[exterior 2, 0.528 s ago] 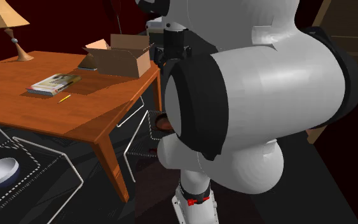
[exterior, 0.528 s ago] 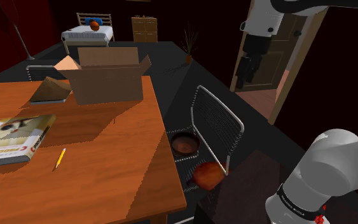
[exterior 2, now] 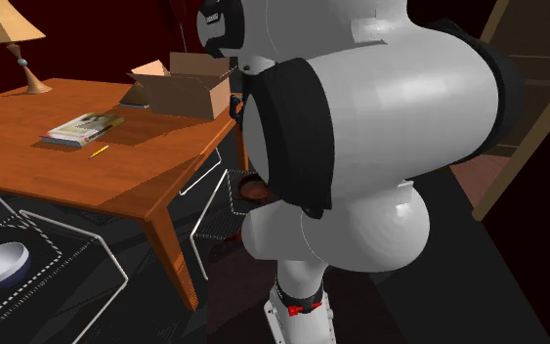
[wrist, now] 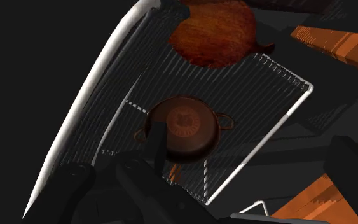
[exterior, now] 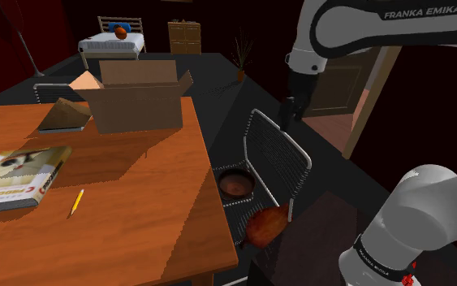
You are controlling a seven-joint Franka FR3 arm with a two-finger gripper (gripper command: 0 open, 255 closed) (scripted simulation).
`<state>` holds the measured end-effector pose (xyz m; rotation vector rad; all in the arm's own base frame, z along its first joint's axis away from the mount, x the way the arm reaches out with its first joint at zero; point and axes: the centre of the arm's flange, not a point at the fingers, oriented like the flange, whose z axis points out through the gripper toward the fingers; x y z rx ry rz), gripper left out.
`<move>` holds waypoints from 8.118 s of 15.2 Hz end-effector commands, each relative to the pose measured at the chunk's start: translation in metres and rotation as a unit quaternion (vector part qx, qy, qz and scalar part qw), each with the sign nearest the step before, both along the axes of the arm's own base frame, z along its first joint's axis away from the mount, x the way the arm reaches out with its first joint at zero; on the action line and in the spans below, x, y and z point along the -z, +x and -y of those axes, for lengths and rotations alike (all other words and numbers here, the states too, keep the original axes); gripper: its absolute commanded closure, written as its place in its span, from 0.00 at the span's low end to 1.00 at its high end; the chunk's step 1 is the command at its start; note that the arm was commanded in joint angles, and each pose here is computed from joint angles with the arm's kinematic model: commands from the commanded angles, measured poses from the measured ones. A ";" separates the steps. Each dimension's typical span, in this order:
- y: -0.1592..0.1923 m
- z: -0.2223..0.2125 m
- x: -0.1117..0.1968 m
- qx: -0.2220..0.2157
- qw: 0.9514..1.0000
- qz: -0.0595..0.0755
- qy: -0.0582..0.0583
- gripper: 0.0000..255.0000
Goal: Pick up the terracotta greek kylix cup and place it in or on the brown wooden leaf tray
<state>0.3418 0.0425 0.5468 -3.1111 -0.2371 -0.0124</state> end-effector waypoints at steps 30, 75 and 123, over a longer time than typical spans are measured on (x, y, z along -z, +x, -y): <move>0.195 -0.099 0.350 0.045 0.996 0.016 -0.072 0.00; 0.225 -0.102 0.359 0.051 0.995 0.018 -0.082 1.00; 0.000 -0.111 0.408 0.051 0.995 0.018 -0.082 1.00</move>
